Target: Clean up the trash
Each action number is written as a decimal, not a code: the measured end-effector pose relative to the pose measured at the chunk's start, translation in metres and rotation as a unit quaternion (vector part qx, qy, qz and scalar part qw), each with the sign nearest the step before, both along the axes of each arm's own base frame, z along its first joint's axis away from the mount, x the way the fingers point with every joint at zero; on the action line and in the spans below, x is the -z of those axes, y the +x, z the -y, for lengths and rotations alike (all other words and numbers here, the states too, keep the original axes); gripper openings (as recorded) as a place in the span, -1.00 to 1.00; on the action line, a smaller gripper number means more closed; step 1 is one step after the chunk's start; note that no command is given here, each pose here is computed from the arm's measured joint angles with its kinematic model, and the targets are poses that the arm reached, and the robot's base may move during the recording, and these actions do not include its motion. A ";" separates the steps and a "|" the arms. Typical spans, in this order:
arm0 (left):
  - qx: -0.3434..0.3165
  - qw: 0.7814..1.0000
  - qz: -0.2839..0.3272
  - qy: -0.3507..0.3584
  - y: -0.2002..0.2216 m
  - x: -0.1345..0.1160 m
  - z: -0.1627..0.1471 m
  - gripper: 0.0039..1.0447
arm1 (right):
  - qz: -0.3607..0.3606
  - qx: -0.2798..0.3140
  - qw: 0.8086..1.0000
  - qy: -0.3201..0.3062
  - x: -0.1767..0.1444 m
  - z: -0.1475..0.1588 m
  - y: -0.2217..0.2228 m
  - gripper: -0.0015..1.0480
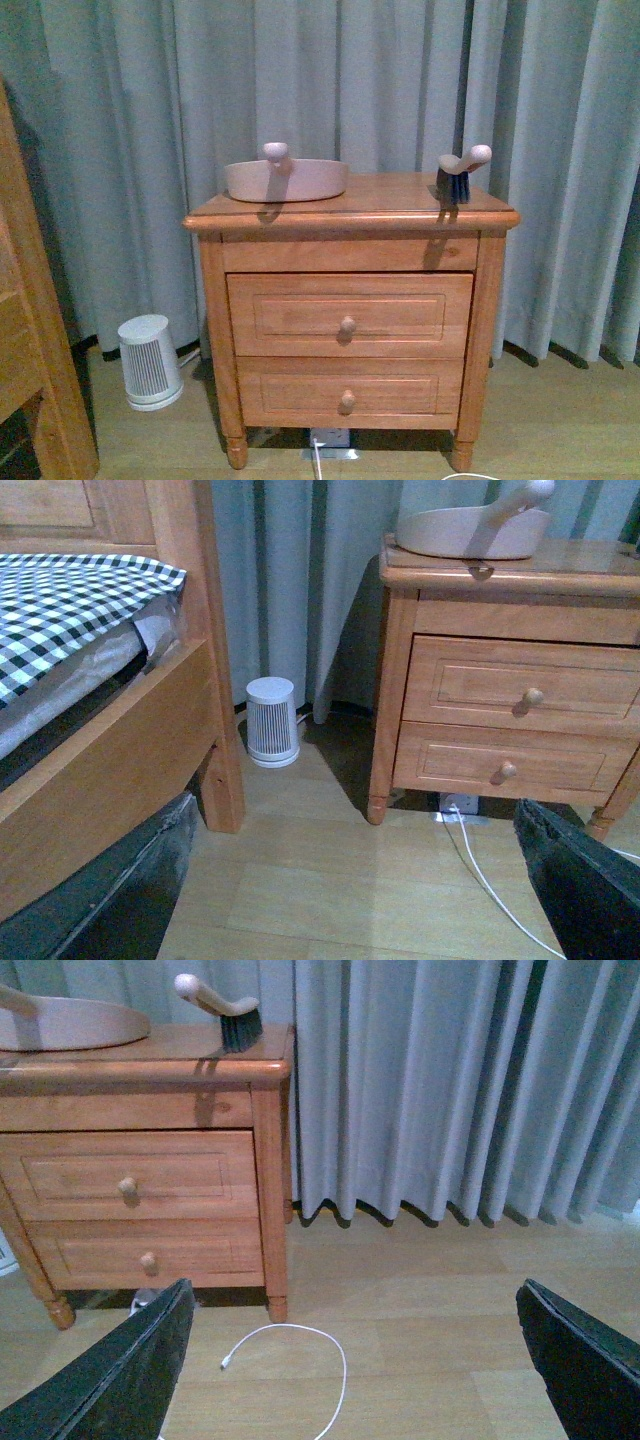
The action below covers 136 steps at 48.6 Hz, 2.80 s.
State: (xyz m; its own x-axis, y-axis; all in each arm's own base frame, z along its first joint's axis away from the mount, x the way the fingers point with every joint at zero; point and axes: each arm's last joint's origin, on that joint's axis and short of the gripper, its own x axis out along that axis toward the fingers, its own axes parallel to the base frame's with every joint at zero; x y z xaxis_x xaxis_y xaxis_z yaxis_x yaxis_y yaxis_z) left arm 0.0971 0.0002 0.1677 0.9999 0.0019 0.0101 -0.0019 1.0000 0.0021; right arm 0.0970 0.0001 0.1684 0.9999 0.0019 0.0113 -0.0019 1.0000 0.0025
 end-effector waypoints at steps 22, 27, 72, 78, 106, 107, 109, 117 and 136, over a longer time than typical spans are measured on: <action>0.000 1.000 0.000 0.000 0.000 0.000 0.000 0.86 | 0.000 0.000 1.000 0.000 0.000 0.000 0.000 0.86; 0.000 1.000 0.000 0.000 0.000 0.000 0.000 0.86 | 0.000 0.000 1.000 0.000 0.000 0.000 0.000 0.86; 0.000 1.000 0.000 0.000 0.000 0.000 0.000 0.86 | 0.000 0.000 1.000 0.000 0.000 0.000 0.000 0.86; -0.008 1.000 -0.020 -0.013 0.000 0.001 0.000 0.86 | 0.000 0.000 1.000 0.000 0.000 0.000 0.000 0.86; 0.061 0.962 -0.254 0.081 0.170 -0.129 0.080 0.86 | 0.000 0.000 1.000 0.000 0.000 0.000 0.000 0.86; 0.061 0.961 -0.257 0.079 0.173 -0.130 0.082 0.86 | 0.000 0.000 1.000 0.000 0.000 0.000 0.000 0.86; 0.060 0.957 -0.276 0.072 0.192 -0.136 0.094 0.86 | 0.000 0.000 1.000 0.000 0.000 0.000 0.000 0.86; 0.054 0.944 -0.325 0.031 0.239 -0.135 0.129 0.86 | 0.000 0.000 1.000 0.000 0.000 0.000 0.000 0.86; 0.050 0.909 -0.411 0.034 0.290 -0.065 0.181 0.86 | 0.000 0.000 1.000 0.000 0.000 0.000 0.000 0.86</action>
State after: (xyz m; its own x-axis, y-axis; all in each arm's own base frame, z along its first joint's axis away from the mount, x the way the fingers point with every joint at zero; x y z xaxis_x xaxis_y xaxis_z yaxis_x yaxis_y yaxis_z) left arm 0.3871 -0.1809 0.2322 0.6644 -0.0622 -0.7448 0.1192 0.9926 0.0235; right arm 0.0970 0.0001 0.1684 0.9999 0.0019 0.0109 -0.0019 1.0000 0.0025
